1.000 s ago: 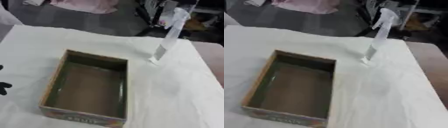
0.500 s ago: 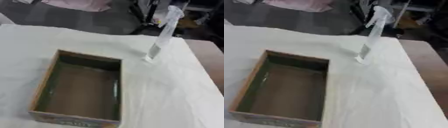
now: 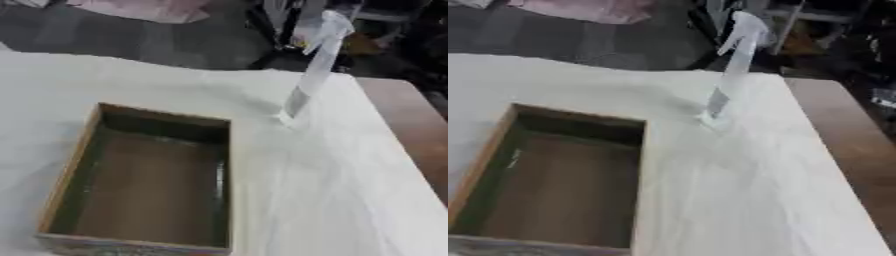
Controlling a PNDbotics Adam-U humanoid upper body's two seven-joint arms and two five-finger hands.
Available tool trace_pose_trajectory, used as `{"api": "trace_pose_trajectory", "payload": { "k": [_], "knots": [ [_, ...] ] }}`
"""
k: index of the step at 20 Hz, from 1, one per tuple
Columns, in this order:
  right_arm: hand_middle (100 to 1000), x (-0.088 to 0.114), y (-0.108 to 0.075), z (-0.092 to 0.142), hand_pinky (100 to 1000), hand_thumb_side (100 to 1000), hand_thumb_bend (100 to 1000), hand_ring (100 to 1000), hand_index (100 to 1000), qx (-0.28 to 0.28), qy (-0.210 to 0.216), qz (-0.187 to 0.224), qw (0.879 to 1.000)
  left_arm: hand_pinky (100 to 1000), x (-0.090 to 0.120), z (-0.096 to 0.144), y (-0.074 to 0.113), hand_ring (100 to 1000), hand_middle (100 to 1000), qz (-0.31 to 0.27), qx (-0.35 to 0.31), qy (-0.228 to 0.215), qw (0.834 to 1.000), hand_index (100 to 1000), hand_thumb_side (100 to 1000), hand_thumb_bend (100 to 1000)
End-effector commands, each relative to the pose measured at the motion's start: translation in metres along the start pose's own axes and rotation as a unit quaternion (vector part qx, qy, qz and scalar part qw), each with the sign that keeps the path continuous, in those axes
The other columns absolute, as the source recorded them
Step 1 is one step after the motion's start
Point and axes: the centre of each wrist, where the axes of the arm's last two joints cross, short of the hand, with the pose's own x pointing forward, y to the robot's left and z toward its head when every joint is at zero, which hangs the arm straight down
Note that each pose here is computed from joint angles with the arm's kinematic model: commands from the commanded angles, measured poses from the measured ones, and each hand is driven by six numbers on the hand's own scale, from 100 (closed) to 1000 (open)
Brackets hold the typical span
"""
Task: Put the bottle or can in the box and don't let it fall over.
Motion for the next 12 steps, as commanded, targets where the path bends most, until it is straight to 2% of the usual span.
{"api": "trace_pose_trajectory", "payload": {
  "k": [1, 12],
  "knots": [
    [1000, 0.0054, -0.0171, 0.0049, 915, 421, 226, 1000, 906, -0.022, 0.004, 0.018, 1.000, 599, 0.0076, -0.0047, 0.0024, 382, 757, -0.011, -0.002, -0.018, 1.000, 842, 815, 144],
    [1000, 0.0063, -0.0151, 0.0010, 922, 411, 214, 1000, 910, -0.048, -0.009, 0.010, 0.999, 599, 0.0088, -0.0077, 0.0024, 382, 758, -0.010, 0.001, -0.029, 1.000, 843, 813, 142]
  ]
}}
